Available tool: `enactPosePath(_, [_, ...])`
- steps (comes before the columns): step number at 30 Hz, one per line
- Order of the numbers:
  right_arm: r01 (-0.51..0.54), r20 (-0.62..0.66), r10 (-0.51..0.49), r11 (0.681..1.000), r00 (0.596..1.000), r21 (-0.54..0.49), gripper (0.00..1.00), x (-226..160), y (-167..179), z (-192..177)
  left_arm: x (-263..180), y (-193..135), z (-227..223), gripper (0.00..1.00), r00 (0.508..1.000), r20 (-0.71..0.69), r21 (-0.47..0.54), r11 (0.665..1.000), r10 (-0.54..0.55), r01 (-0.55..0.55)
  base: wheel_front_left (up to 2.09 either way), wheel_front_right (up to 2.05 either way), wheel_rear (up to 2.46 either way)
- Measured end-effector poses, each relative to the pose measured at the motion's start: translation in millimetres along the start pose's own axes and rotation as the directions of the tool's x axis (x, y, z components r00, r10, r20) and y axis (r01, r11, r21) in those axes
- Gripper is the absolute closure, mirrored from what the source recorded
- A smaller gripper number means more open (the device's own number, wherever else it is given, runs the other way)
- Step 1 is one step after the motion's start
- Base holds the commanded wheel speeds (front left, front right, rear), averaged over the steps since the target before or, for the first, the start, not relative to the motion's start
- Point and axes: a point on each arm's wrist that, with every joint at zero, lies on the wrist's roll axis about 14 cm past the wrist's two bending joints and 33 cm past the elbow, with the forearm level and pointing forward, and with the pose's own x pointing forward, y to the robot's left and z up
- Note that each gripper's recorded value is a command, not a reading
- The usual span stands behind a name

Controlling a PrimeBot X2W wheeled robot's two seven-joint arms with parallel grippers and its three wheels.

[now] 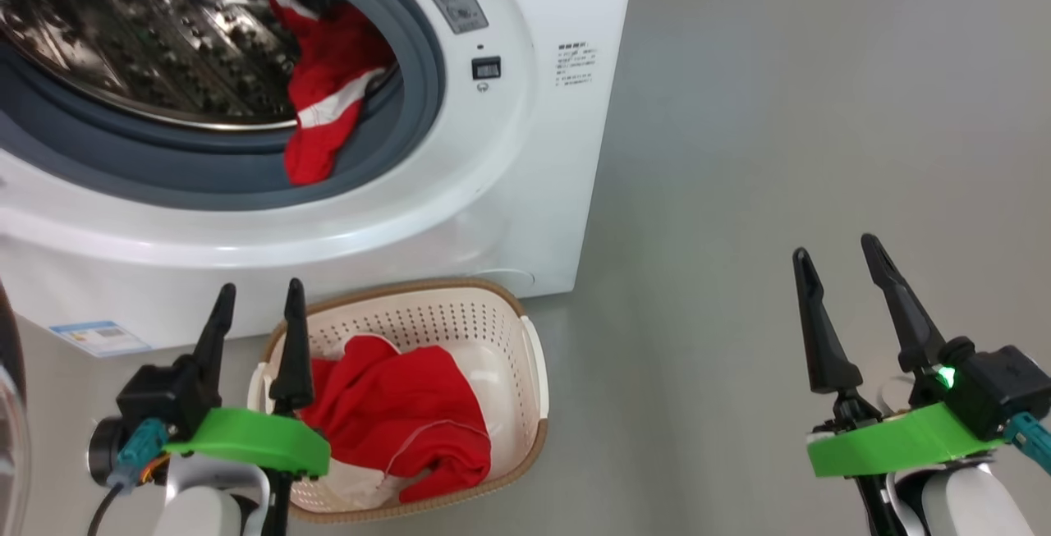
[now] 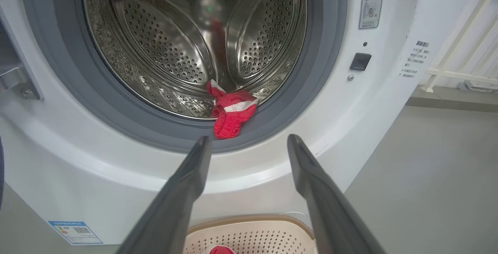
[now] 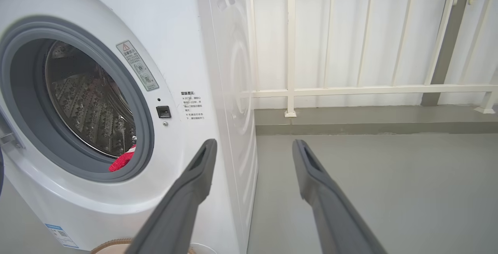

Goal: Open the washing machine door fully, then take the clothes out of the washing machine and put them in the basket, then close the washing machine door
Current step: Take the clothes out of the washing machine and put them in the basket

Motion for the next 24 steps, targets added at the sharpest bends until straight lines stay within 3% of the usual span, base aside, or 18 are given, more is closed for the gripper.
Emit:
enactPosePath(6, [0.011, -0.003, -0.011, 1.000, 1.000, -0.011, 0.00, -15, -3, 3, -16, -3, 22, 0.00, 0.998, 0.065, 0.021, 1.000, -0.011, 0.010, 0.00, 0.00, 0.00])
enactPosePath(24, [0.031, 0.016, -0.030, 0.999, 0.999, -0.010, 0.00, -53, -7, 14, -71, 10, 34, 0.00, 0.993, 0.101, 0.003, 0.998, 0.068, -0.069, 0.00, 0.00, 0.00])
